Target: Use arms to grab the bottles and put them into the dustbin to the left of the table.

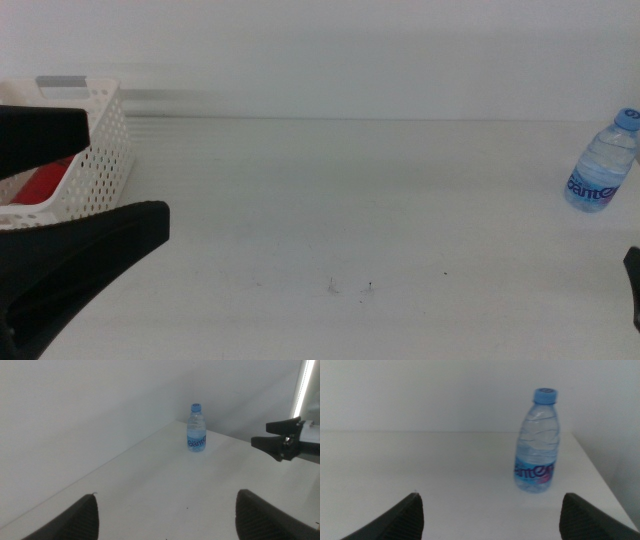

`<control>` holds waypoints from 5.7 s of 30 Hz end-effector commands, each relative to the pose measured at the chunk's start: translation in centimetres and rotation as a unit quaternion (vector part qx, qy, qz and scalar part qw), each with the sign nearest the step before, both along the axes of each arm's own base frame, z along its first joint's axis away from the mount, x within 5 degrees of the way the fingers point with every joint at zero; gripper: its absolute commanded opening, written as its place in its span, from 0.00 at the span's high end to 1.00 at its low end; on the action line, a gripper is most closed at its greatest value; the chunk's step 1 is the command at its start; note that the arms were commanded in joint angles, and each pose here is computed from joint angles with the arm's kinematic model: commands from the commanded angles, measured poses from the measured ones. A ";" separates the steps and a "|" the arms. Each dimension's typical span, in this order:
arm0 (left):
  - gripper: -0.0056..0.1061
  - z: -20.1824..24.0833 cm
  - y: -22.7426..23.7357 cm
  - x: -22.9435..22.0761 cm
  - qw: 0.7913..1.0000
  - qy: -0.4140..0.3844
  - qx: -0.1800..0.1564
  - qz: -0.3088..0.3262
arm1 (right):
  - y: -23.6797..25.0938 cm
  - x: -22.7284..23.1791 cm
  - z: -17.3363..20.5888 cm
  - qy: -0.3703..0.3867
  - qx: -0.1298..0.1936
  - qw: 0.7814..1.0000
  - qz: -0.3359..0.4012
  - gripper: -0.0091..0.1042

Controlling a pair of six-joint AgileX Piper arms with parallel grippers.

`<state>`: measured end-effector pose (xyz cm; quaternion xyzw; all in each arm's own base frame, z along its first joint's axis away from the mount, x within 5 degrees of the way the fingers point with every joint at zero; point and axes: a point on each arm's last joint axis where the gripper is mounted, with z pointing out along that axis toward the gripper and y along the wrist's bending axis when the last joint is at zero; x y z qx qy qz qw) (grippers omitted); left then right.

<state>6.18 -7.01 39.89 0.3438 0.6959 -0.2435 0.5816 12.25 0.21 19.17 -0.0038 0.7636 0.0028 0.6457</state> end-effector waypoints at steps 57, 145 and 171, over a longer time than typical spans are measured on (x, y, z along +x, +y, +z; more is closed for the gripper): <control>0.11 0.0 0.0 0.0 1.000 -0.004 -0.009 0.001 | -2.6 18.8 -5.0 0.040 -0.042 0.988 -0.142 0.10; 0.11 0.0 0.0 0.0 1.000 -0.004 -0.009 0.001 | 23.2 29.5 -0.6 -0.044 -0.029 0.931 0.362 0.94; 0.11 0.0 0.0 0.0 1.000 -0.004 -0.009 0.001 | 31.3 29.1 -4.5 -0.028 -0.065 0.905 0.420 0.94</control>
